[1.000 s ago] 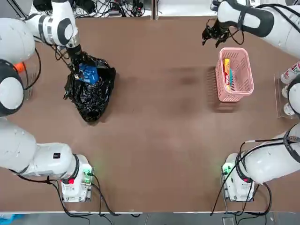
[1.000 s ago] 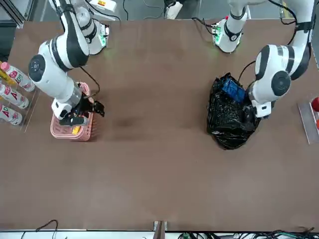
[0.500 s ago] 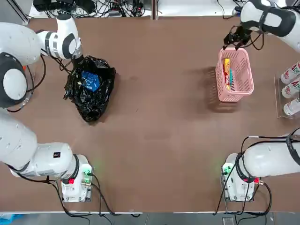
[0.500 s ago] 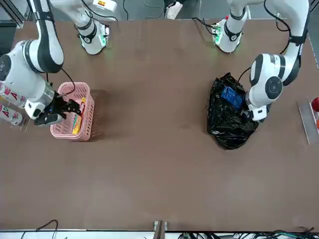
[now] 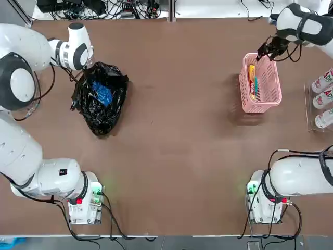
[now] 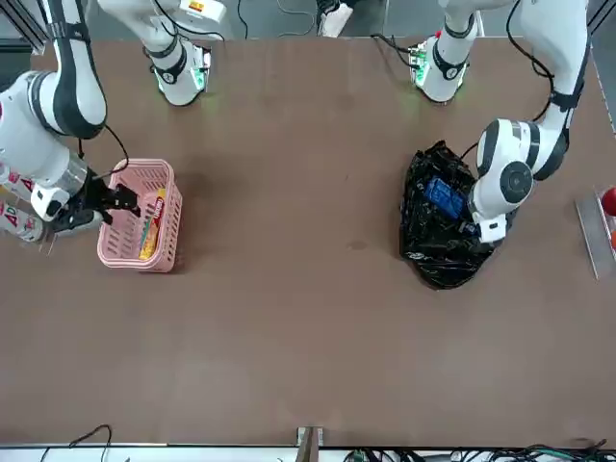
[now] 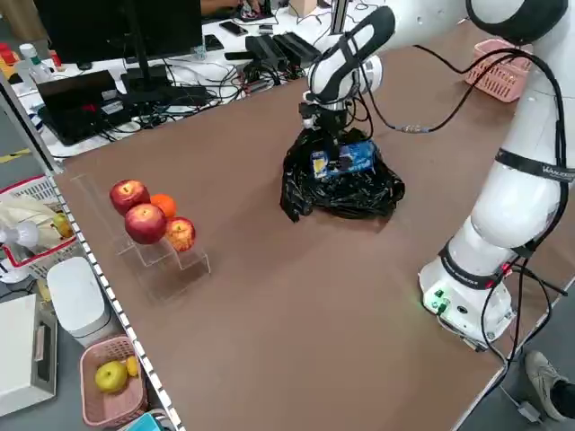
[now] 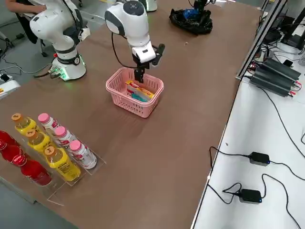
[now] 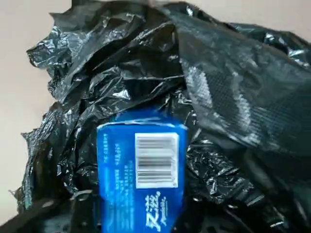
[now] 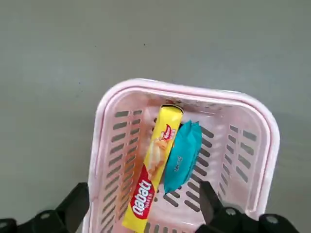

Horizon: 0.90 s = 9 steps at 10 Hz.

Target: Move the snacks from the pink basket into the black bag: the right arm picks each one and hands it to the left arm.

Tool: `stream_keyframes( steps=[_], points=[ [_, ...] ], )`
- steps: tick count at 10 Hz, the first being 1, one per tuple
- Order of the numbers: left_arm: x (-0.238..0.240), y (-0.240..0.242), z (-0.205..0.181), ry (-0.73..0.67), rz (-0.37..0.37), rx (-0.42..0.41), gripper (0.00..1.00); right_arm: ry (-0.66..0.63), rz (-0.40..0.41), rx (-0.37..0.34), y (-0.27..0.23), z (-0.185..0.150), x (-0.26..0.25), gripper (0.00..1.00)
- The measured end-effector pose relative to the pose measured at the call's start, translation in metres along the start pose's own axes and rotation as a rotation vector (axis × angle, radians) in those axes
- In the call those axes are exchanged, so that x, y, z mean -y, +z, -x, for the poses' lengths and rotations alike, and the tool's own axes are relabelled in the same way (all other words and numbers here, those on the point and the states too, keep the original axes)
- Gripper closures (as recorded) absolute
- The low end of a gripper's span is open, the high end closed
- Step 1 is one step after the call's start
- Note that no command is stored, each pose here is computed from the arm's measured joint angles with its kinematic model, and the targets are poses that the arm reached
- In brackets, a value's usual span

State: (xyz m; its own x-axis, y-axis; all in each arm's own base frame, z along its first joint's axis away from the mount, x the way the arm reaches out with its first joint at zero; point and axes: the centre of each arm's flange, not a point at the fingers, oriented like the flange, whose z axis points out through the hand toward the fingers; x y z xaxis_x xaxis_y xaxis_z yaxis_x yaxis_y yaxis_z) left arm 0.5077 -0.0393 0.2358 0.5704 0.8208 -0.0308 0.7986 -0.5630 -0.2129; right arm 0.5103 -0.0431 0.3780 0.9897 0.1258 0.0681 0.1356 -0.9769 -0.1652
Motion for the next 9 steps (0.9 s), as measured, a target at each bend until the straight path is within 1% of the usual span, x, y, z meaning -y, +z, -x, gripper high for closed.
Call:
stream_keyframes(
  steps=[1,2,3,4,6,7,9],
  points=[
    [-0.004,-0.01,-0.004,-0.012,0.008,-0.007,0.16,0.004,0.0,-0.002,0.0,0.005,-0.002,0.0],
    [-0.008,-0.026,-0.009,-0.029,0.0,-0.01,0.03,0.008,0.002,-0.008,0.0,0.01,-0.003,0.0],
    [-0.011,-0.051,-0.015,-0.037,-0.012,-0.014,0.0,0.009,0.004,-0.017,0.0,0.016,-0.002,0.0],
    [-0.015,-0.082,-0.017,-0.039,-0.012,-0.023,0.0,0.011,0.008,-0.026,0.003,0.023,-0.002,0.0],
    [-0.019,-0.155,-0.004,-0.034,0.011,-0.025,0.0,0.016,0.015,-0.037,0.014,0.041,-0.001,0.0],
    [-0.015,-0.189,0.003,0.006,0.008,-0.013,0.0,0.018,0.014,-0.031,0.018,0.048,0.0,0.0],
    [-0.001,-0.241,0.011,0.164,0.035,0.021,0.0,0.02,0.018,-0.029,0.028,0.057,0.001,0.0]
  ],
)
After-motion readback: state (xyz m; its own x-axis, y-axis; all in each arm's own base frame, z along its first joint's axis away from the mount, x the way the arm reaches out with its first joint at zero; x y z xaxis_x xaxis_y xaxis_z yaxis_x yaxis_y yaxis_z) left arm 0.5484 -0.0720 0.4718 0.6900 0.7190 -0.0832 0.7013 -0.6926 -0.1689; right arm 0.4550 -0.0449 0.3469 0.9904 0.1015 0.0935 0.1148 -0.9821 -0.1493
